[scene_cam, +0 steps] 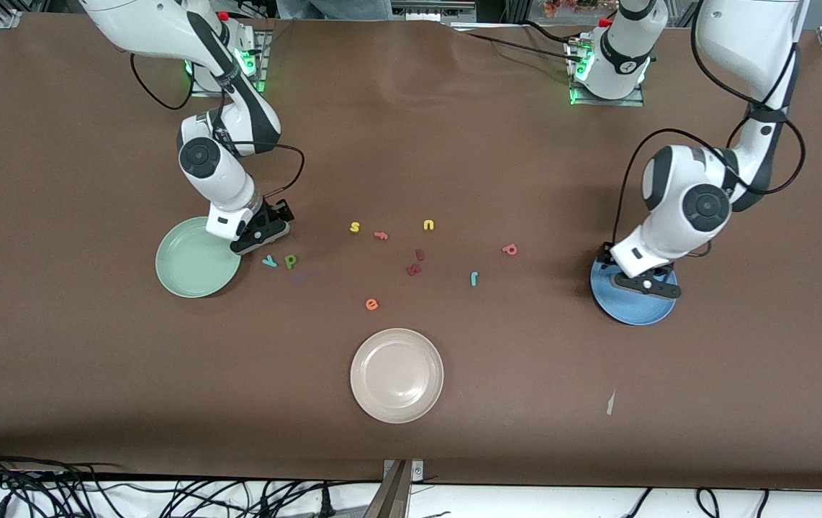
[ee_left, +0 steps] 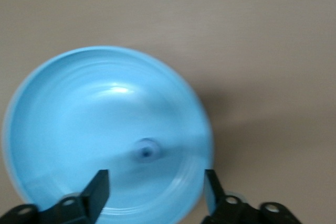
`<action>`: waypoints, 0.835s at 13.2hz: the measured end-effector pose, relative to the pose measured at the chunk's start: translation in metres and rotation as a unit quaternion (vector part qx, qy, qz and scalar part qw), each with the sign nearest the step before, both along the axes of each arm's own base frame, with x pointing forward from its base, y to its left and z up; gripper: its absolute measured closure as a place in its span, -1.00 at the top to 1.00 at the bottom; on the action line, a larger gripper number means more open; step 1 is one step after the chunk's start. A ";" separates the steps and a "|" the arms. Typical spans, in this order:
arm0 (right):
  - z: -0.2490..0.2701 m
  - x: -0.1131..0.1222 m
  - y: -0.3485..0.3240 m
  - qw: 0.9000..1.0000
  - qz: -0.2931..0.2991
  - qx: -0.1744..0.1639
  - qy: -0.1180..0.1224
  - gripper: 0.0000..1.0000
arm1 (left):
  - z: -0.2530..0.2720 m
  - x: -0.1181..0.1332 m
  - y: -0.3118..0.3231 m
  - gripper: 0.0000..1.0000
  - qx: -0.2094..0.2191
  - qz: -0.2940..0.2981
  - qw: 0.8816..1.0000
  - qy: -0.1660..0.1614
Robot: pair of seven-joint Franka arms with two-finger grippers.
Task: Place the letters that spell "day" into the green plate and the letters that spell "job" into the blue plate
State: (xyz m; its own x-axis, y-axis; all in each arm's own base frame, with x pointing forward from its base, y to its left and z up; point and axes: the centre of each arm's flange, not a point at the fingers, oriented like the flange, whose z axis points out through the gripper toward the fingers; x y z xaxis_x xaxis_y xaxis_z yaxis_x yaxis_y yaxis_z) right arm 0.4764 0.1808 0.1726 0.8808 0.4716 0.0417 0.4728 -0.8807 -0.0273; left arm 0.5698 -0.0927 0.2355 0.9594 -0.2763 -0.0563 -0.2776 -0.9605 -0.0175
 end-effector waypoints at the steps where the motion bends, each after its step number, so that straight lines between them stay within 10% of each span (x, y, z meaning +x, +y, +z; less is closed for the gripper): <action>1: 0.000 0.001 -0.003 1.000 0.003 0.000 0.000 0.39 | 0.002 -0.004 -0.030 0.97 -0.009 -0.027 1.000 0.004; 11: 0.005 0.005 -0.007 1.000 0.003 0.001 -0.006 -0.42 | -0.003 -0.034 -0.173 1.00 -0.063 -0.355 0.932 -0.023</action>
